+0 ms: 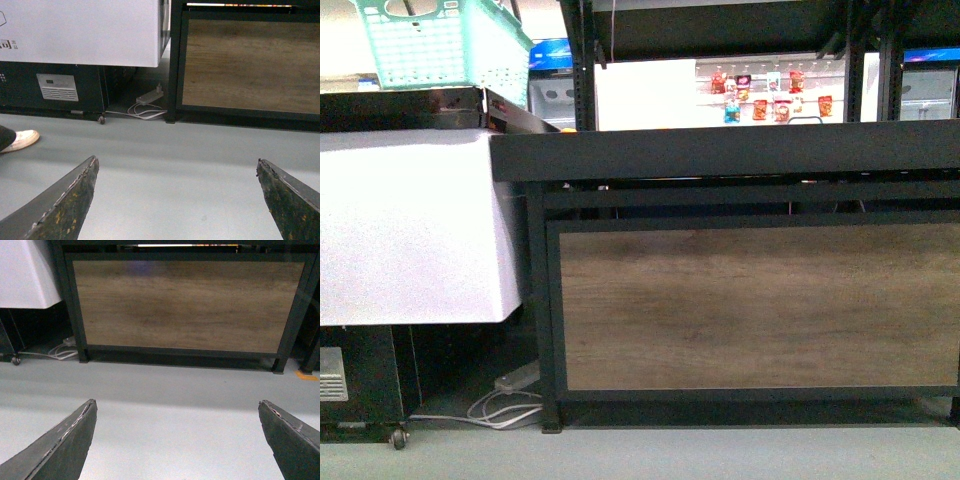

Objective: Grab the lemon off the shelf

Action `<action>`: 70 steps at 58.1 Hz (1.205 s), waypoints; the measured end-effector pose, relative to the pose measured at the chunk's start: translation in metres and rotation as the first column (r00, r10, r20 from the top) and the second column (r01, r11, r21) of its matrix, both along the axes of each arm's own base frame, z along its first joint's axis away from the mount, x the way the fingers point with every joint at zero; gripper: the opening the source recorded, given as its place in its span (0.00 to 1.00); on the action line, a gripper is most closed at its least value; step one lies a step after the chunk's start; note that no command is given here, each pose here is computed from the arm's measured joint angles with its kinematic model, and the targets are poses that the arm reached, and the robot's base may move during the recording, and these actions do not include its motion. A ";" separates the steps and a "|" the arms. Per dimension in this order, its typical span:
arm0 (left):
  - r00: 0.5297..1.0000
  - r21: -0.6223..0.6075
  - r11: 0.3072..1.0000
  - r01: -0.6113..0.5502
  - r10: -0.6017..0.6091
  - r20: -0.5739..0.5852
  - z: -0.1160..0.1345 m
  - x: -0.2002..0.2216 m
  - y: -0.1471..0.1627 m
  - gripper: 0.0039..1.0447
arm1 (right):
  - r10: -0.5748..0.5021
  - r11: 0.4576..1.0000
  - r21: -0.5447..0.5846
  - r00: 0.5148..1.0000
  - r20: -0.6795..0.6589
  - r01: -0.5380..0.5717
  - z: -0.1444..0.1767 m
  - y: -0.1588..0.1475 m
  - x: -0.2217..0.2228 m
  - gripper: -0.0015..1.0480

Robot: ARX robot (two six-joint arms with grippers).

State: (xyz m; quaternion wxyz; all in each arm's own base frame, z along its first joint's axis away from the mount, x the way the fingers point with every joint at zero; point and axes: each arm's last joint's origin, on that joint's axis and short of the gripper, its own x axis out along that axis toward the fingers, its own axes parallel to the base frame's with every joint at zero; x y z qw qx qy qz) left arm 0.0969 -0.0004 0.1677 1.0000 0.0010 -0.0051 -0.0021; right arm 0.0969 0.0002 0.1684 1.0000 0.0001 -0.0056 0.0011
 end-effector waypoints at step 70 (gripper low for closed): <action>1.000 0.000 1.000 0.000 0.000 0.000 0.000 0.000 0.000 0.93 | 0.000 1.000 0.000 1.000 0.000 0.000 0.000 0.000 0.000 0.93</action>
